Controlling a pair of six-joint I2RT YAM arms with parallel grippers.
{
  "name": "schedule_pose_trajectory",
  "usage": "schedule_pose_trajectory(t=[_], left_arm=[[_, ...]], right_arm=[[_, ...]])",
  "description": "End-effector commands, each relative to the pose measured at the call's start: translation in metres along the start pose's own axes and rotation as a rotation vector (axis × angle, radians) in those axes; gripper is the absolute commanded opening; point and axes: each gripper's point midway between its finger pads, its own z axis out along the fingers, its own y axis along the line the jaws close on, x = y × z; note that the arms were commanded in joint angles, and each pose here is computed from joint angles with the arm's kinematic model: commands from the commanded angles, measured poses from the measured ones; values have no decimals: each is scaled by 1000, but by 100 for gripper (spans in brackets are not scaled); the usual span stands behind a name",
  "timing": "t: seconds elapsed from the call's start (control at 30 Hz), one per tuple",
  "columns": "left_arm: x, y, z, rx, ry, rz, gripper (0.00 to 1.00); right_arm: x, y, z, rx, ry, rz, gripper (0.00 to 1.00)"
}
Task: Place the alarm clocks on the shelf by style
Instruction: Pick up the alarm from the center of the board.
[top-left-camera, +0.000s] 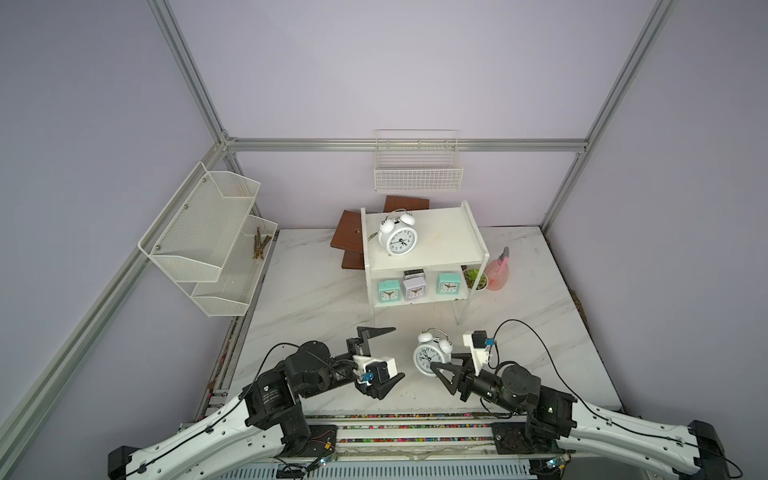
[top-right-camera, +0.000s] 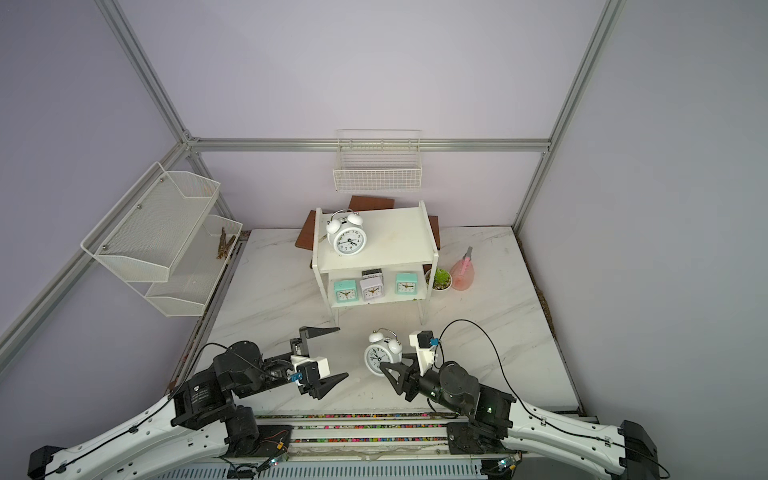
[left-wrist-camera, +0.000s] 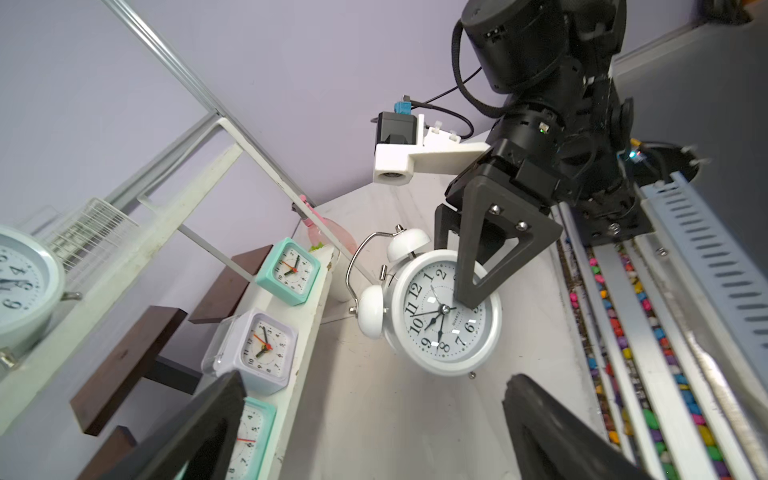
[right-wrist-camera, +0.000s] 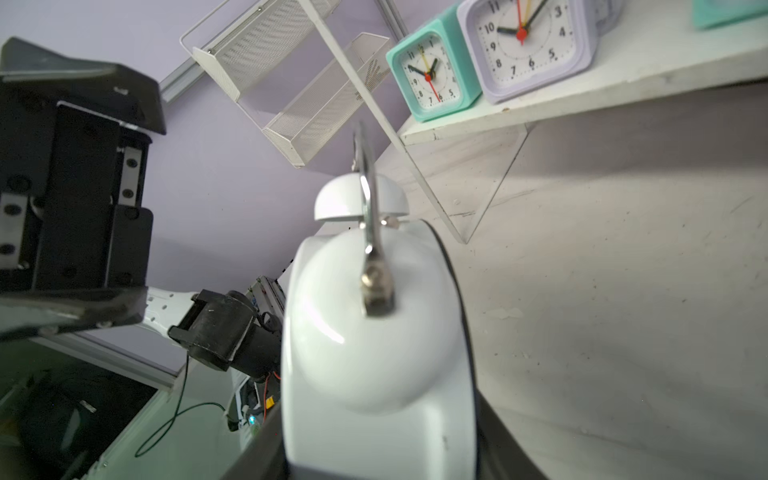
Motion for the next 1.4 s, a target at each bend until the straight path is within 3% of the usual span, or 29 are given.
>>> schedule_pose_trajectory(t=[0.0, 0.37, 0.63, 1.0, 1.37], left_arm=[[-3, -19, -2, 166, 18, -240, 100], [-11, -35, 15, 361, 31, -345, 100], [-13, -46, 15, 445, 21, -370, 100], [-15, -64, 11, 578, 6, -392, 88], [-33, -47, 23, 599, -52, -435, 80]], right_arm=[[-30, 26, -10, -100, -93, -155, 22], [-47, 78, -18, -325, -102, -203, 21], [-46, 93, -19, -406, -91, -232, 21], [-51, 107, -28, -503, -170, -273, 22], [-54, 100, -37, -504, -269, -293, 22]])
